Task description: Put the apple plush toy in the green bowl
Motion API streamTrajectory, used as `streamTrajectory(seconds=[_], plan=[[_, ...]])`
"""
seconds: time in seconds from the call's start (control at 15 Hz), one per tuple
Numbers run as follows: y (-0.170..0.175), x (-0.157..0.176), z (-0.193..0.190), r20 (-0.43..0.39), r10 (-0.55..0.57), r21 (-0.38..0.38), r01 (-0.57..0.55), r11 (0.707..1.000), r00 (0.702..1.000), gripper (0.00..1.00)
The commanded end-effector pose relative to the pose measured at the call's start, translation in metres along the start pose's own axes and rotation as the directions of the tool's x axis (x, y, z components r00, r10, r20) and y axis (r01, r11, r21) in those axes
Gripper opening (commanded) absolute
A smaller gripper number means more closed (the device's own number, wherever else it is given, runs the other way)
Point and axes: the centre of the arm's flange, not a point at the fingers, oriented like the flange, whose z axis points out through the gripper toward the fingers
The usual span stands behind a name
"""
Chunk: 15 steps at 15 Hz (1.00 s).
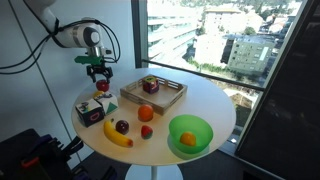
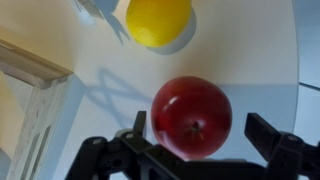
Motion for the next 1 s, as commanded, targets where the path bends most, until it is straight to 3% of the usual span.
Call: streamTrajectory(seconds=[0.0, 0.07, 0.13, 0.27, 0.93], plan=[[-0.002, 0.018, 0.005, -0.016, 0.0, -0.023, 0.0, 1.0, 1.0, 1.0], [-0.002, 0.019, 0.005, -0.016, 0.0, -0.023, 0.0, 1.0, 1.0, 0.75], [-0.002, 0.02, 0.006, -0.016, 0.001, -0.024, -0.002, 1.0, 1.0, 0.74], [0.0, 0.021, 0.003, -0.009, 0.008, -0.019, -0.008, 1.0, 1.0, 0.58], [0.021, 0.015, -0.026, -0.022, 0.061, -0.013, -0.061, 0.998, 0.998, 0.56]])
